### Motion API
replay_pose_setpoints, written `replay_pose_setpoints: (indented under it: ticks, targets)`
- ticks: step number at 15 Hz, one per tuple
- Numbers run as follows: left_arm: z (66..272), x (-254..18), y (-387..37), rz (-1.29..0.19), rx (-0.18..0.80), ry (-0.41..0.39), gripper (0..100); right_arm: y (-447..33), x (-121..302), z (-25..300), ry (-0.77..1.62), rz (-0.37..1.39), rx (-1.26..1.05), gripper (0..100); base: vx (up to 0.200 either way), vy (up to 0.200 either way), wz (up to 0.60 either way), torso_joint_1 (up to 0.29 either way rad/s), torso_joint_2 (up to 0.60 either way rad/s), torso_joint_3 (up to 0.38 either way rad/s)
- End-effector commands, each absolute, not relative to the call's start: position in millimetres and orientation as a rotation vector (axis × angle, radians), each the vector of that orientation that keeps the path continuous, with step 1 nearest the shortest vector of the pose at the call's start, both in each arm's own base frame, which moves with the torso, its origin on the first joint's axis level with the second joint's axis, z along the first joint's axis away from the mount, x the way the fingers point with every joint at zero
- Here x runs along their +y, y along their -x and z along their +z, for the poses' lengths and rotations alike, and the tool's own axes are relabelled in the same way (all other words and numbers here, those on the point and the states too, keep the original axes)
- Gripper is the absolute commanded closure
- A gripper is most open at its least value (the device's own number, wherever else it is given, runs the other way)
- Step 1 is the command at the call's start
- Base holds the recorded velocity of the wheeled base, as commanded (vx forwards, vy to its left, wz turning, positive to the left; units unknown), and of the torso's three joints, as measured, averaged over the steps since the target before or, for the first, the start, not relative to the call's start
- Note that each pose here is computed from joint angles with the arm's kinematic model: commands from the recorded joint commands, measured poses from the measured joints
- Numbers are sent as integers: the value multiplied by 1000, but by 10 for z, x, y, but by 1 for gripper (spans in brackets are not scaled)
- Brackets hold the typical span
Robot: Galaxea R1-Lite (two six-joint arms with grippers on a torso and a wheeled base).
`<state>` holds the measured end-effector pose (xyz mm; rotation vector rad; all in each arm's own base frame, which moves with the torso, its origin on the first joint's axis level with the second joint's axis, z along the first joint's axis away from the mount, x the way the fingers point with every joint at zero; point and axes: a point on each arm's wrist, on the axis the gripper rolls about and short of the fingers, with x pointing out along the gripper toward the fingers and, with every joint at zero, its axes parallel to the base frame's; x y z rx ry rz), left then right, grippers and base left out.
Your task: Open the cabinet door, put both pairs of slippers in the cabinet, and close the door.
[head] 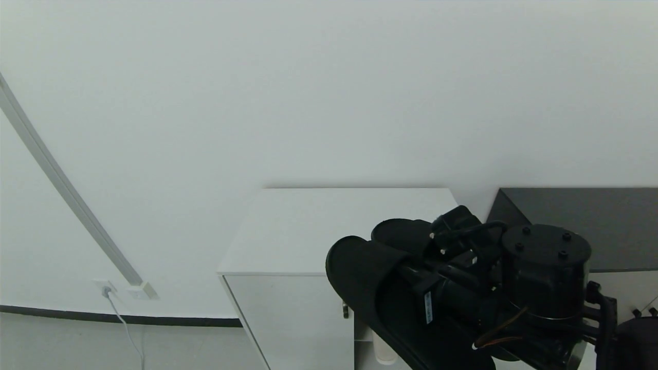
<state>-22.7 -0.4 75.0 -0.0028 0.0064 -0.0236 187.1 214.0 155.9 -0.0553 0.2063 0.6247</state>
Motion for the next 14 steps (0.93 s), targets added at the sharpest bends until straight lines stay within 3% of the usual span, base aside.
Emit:
replay_pose_setpoints:
  ticks: [1,9,14]
  targets:
    - [751,-4,226,-25,8,2,100,-1873,2143,1553,56,624,208,100,0,0,0,0,0,0]
    - [751,-4,226,-26,8,2,100,-1871,2141,1548,59,624,210,100,-200,0,0,-2,1,3]
    - [751,-4,226,-26,8,3,100,-1864,2139,1538,67,627,211,100,0,0,0,0,0,0]
